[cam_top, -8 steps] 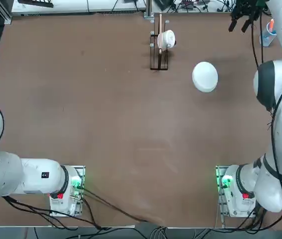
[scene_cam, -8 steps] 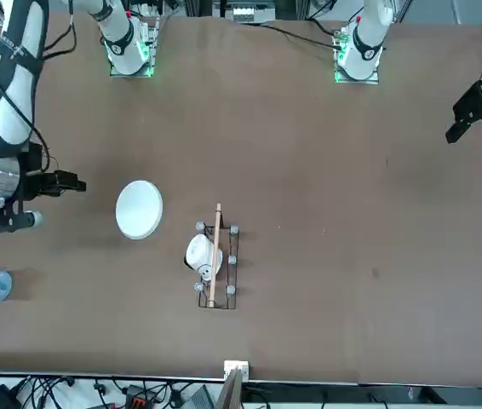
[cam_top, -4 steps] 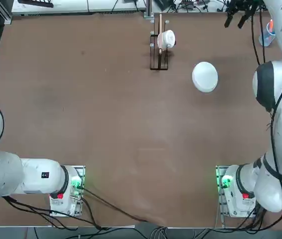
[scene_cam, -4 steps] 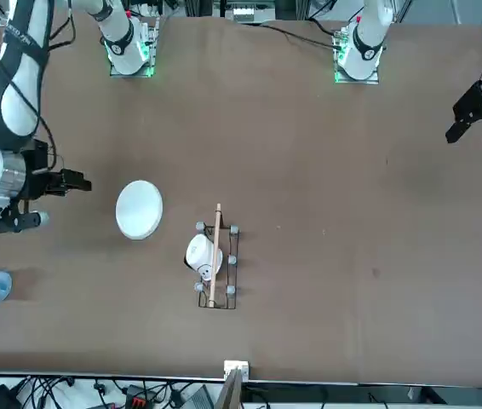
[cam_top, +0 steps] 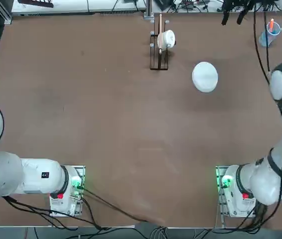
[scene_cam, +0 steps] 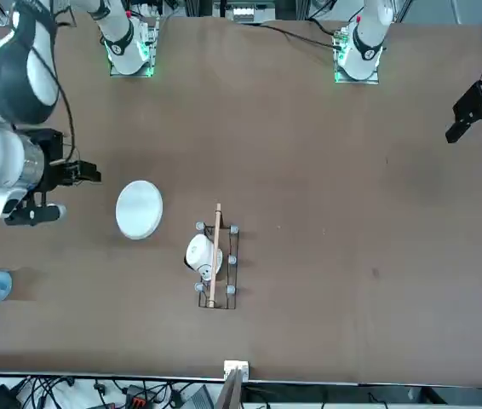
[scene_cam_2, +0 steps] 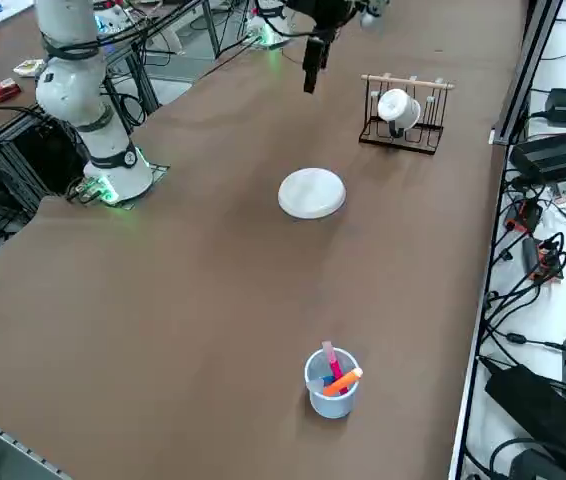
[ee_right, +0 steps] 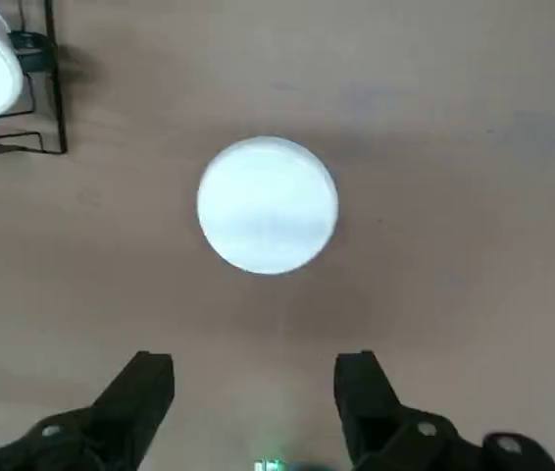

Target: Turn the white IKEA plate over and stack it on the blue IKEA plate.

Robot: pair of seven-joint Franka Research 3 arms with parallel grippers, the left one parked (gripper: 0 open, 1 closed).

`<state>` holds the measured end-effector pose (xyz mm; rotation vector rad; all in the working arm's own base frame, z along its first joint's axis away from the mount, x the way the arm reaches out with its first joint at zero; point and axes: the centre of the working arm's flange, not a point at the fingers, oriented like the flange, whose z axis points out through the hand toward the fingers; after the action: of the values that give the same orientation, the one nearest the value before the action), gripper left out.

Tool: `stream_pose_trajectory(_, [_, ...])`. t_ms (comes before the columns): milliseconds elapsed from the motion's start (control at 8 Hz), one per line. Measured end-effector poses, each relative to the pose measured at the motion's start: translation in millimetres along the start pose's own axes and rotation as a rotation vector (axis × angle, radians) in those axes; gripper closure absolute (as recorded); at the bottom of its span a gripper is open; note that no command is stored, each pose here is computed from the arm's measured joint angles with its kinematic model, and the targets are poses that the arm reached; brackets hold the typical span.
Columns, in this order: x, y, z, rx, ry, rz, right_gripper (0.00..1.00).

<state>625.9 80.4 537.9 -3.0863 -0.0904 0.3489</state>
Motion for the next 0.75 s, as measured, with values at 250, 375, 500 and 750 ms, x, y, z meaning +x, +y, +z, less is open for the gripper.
stream_pose_trajectory(250, [-31.9, 13.1, -44.8, -0.008, 0.061, 0.029, 0.00])
stream_pose_trajectory(375, [-48.9, 18.1, -63.3, -0.007, 0.089, 0.040, 0.00])
stream_pose_trajectory(500, [-60.1, 26.5, -71.2, -0.007, 0.100, 0.052, 0.00])
stream_pose_trajectory(750, [-63.9, 37.5, -64.6, -0.008, 0.083, 0.050, 0.00])
